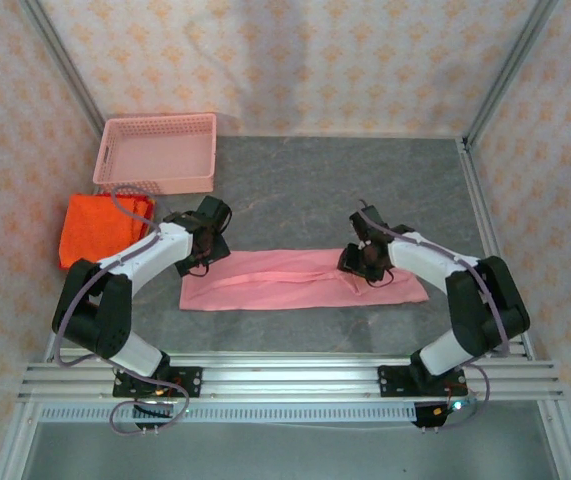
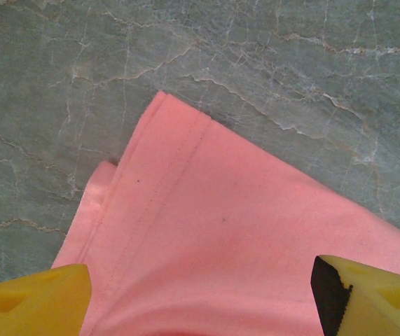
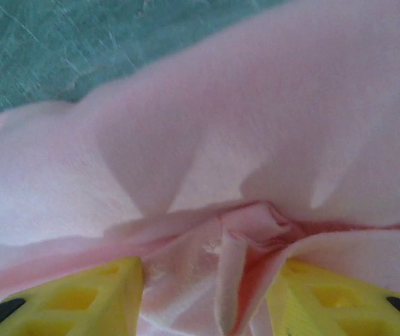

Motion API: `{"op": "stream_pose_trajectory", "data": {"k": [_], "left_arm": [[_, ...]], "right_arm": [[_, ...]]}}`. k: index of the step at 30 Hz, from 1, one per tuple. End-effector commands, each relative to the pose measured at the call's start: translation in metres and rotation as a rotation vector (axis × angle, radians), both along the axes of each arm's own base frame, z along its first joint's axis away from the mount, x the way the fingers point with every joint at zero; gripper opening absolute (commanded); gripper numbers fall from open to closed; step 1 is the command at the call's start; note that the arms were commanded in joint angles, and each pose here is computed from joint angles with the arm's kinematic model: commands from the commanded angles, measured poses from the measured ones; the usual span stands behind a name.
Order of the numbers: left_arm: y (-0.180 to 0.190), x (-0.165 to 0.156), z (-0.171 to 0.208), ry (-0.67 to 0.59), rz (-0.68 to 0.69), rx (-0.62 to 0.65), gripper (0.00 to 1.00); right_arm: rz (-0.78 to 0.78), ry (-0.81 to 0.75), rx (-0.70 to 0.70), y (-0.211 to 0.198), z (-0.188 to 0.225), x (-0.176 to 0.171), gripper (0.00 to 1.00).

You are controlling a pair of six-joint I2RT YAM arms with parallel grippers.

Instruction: Fold and stack the t-shirts

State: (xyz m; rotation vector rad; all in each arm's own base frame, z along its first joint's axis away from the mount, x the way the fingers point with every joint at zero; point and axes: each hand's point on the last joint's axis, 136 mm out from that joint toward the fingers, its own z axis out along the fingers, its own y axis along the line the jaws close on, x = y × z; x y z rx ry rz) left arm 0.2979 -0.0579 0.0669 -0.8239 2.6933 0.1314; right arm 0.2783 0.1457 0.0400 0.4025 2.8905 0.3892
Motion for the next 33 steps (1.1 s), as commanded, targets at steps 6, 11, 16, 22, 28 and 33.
{"op": "stream_pose_trajectory", "data": {"k": [6, 11, 16, 22, 28, 33], "left_arm": [[0.002, 0.002, 0.006, -0.018, -0.014, 0.023, 0.83], [-0.002, 0.007, 0.003, -0.012, -0.019, 0.013, 0.83], [-0.001, 0.005, 0.006, -0.012, -0.022, 0.022, 0.83], [0.0, 0.004, 0.005, -0.015, -0.014, 0.019, 0.83], [-0.005, 0.01, 0.001, -0.008, -0.024, 0.006, 0.83], [-0.007, 0.014, 0.004, -0.019, -0.03, 0.001, 0.82]], "right_arm": [[-0.029, -0.134, 0.02, -0.004, 0.036, 0.014, 0.52], [-0.036, -0.106, -0.006, -0.006, 0.02, 0.015, 0.46], [-0.052, -0.009, -0.063, -0.017, -0.005, -0.003, 0.4], [-0.096, 0.05, -0.149, -0.047, -0.01, -0.044, 0.44], [-0.131, 0.06, -0.18, -0.058, -0.014, -0.053, 0.45], [-0.129, 0.059, -0.164, -0.053, -0.009, -0.046, 0.44]]}}
